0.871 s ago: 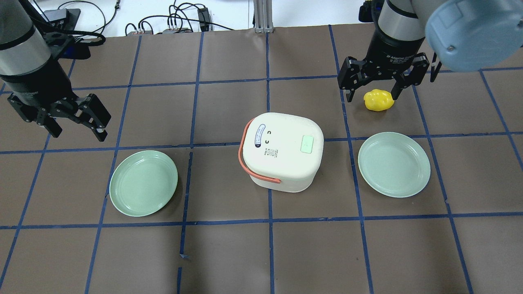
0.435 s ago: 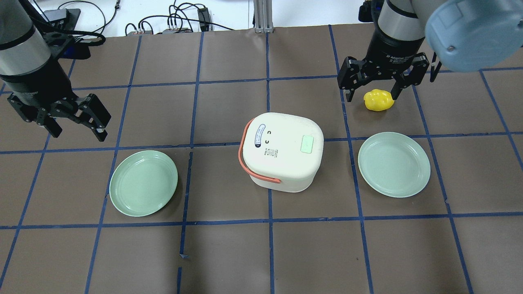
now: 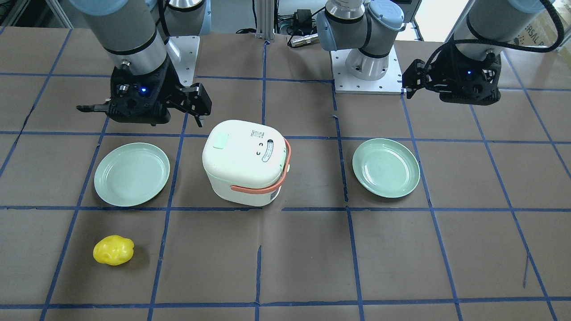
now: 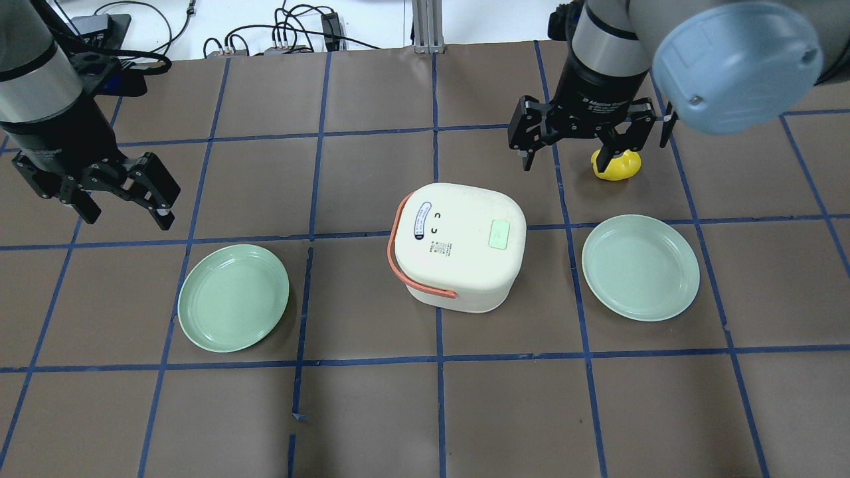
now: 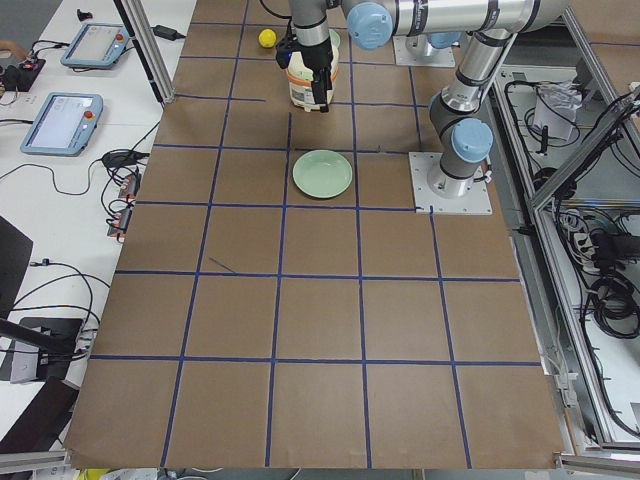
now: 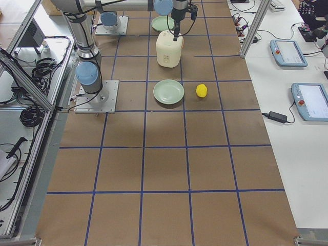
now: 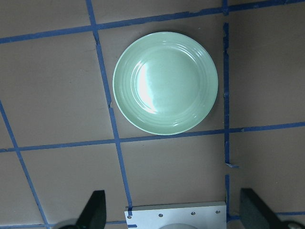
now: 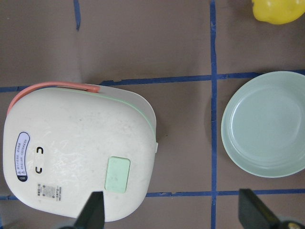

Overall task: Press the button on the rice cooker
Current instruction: 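Lower the closed right gripper onto the green button on the cooker lid, then press down on the green lid button with the right gripper fingertips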

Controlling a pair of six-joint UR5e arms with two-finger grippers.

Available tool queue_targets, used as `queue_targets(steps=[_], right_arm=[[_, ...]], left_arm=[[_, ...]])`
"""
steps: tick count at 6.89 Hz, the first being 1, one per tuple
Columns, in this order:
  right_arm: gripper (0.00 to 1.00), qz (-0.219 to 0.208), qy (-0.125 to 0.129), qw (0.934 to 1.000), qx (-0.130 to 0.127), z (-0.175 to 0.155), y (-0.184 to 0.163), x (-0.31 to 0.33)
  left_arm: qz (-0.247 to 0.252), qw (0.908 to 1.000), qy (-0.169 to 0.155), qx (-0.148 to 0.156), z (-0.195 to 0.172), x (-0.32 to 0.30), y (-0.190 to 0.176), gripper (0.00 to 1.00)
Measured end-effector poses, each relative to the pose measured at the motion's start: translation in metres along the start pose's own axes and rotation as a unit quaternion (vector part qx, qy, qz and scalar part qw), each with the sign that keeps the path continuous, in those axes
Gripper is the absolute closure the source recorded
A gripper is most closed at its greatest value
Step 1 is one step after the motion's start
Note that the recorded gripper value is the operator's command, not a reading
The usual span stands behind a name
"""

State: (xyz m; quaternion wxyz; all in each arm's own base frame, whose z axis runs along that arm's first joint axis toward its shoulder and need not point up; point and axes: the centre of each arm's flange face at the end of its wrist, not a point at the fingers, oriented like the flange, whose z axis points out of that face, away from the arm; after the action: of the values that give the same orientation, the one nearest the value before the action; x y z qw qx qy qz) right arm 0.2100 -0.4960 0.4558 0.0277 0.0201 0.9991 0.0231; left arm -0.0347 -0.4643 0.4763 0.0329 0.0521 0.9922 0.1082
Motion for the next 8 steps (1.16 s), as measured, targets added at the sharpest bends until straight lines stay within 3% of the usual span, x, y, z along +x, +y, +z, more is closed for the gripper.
queue_targets(steps=[1,2,3,4,6,8], right_arm=[[0.06,0.001,-0.003,1.0,0.009,0.016,0.004,-0.01],[0.42,0.007,-0.007,0.9997,0.023,0.034,0.007,-0.016],[0.68,0.008,-0.009,0.9994,0.033,0.046,0.01,-0.021],[0.81,0.007,-0.01,0.9994,0.034,0.053,0.015,-0.027],[0.92,0.002,-0.009,0.9997,0.022,0.06,0.031,-0.047],[0.92,0.0,-0.008,0.9999,0.014,0.065,0.035,-0.054]], left_arm=[[0.0,1.0,0.0,0.0,0.0,0.0,0.0,0.0],[0.0,1.0,0.0,0.0,0.0,0.0,0.0,0.0],[0.0,1.0,0.0,0.0,0.0,0.0,0.0,0.0],[0.0,1.0,0.0,0.0,0.0,0.0,0.0,0.0],[0.0,1.0,0.0,0.0,0.0,0.0,0.0,0.0],[0.0,1.0,0.0,0.0,0.0,0.0,0.0,0.0]])
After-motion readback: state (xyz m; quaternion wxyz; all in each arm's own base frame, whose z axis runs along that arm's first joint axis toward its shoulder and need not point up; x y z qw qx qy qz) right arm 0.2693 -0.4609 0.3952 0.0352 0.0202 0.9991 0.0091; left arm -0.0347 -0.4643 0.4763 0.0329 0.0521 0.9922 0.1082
